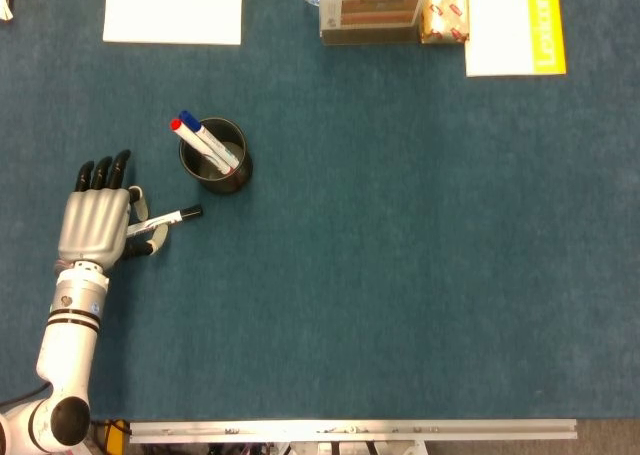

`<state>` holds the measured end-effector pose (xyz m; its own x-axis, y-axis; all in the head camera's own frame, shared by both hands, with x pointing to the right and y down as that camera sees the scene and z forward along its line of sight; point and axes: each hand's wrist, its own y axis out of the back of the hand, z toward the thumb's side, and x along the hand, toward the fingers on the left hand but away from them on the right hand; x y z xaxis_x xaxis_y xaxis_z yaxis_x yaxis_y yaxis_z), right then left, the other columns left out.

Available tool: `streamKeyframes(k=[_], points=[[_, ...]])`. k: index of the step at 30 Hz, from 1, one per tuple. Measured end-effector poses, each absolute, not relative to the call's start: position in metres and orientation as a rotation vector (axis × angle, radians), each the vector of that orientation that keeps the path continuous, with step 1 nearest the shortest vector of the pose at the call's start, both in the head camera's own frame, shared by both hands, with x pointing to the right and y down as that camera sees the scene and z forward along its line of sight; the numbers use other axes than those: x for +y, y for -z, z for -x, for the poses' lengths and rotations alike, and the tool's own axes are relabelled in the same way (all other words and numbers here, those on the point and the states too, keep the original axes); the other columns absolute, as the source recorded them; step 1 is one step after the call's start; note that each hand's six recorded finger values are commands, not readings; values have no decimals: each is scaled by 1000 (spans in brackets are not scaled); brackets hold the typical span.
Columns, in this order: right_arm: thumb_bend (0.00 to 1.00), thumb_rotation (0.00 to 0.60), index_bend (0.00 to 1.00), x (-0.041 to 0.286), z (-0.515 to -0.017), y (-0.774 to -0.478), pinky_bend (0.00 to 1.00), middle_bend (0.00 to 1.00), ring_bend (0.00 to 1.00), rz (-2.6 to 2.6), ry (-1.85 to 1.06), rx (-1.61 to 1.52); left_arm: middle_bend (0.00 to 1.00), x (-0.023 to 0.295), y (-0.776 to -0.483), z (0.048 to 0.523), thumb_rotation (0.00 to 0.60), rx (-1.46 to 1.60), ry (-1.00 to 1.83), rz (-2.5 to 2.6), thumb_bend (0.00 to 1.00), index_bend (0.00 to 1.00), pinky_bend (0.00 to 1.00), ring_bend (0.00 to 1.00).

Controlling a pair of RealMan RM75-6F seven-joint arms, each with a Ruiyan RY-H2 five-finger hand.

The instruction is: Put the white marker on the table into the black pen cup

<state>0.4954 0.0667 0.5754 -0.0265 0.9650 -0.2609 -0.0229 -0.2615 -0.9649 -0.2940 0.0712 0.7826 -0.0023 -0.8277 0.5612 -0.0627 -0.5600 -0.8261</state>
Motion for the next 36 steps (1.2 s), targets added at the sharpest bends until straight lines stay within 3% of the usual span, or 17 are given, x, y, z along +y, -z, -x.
streamKeyframes(k=[12,22,36], points=[[572,600,355,66,-495,-575,691,392,449,1370,-1431,-1069,0,75,-785,294,370,895,1628,1666,288,471,0,0],[572,600,355,66,-495,-576,691,392,449,1370,-1432,-1068,0,76,-785,296,488,888,1632,1651,288,483,0,0],[572,600,355,65,-496,-576,691,392,449,1370,-1434,-1066,0,76,-785,297,505,899,1638,1636,288,541,0,0]])
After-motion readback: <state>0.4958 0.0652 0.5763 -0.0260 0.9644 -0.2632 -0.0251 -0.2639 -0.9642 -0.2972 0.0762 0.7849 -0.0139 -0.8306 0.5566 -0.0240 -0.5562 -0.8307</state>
